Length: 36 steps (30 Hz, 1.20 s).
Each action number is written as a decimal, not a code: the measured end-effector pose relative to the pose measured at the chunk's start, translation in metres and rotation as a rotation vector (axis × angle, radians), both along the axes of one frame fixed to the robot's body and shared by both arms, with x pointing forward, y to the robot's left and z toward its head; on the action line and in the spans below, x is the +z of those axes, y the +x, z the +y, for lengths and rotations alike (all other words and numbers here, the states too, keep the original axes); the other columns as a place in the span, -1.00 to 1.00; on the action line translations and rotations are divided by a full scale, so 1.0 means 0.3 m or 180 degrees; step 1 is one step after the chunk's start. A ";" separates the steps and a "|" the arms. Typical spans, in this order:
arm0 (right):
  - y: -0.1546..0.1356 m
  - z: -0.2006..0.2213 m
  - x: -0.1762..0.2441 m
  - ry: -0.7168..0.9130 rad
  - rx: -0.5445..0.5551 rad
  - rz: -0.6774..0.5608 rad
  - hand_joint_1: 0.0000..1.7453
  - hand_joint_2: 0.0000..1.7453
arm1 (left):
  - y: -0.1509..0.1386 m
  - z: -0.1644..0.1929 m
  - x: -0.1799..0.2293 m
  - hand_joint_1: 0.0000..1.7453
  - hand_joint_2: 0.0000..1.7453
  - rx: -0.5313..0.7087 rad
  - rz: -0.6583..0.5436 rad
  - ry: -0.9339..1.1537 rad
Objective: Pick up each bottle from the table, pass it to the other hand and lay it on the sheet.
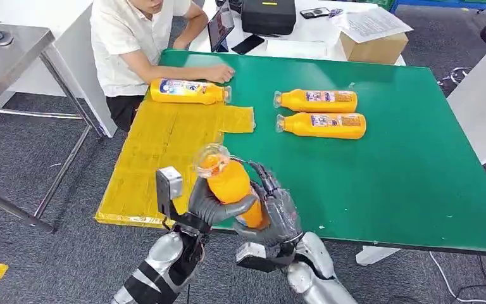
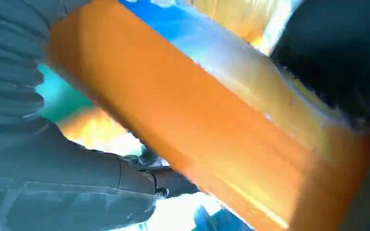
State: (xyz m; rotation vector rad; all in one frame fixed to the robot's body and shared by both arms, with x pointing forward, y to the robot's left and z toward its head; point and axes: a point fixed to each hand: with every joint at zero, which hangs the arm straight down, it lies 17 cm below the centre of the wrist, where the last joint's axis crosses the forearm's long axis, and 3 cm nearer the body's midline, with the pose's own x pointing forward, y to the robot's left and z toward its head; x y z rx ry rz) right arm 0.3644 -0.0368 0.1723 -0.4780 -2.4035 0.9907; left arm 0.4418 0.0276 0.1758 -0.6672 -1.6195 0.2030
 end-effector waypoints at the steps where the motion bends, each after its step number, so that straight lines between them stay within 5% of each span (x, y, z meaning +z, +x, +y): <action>1: -0.010 -0.006 0.026 -0.0074 -0.0059 -0.0167 -1.00 1.00 | 0.004 0.025 -0.004 1.00 1.00 0.0057 0.0013 -0.0018; 6: -0.059 -0.043 0.194 0.0186 -0.0236 -0.0617 -1.00 1.00 | 0.055 0.208 -0.017 1.00 1.00 0.0794 -0.0192 0.0642; 15: -0.035 -0.349 0.428 0.1691 -0.0774 -0.0501 -1.00 1.00 | 0.067 0.431 0.075 1.00 1.00 0.2019 -0.1161 0.2710; 18: -0.042 -0.360 0.455 0.1815 -0.0773 -0.0525 -1.00 1.00 | 0.102 0.449 0.056 1.00 1.00 0.2033 -0.1321 0.3329; 26: -0.046 -0.377 0.479 0.1947 -0.0782 -0.0542 -1.00 1.00 | 0.148 0.486 0.030 1.00 1.00 0.2000 -0.1298 0.3593; 34: -0.029 -0.410 0.476 0.2252 -0.0760 -0.0395 -1.00 1.00 | 0.265 0.437 -0.115 1.00 1.00 0.1345 -0.1163 0.4398; 35: -0.027 -0.410 0.478 0.2274 -0.0746 -0.0386 -1.00 1.00 | 0.278 0.430 -0.150 0.94 1.00 0.1204 -0.1103 0.4479; 36: -0.026 -0.407 0.480 0.2285 -0.0730 -0.0381 -1.00 1.00 | 0.288 0.424 -0.178 0.60 1.00 0.1083 -0.1056 0.4540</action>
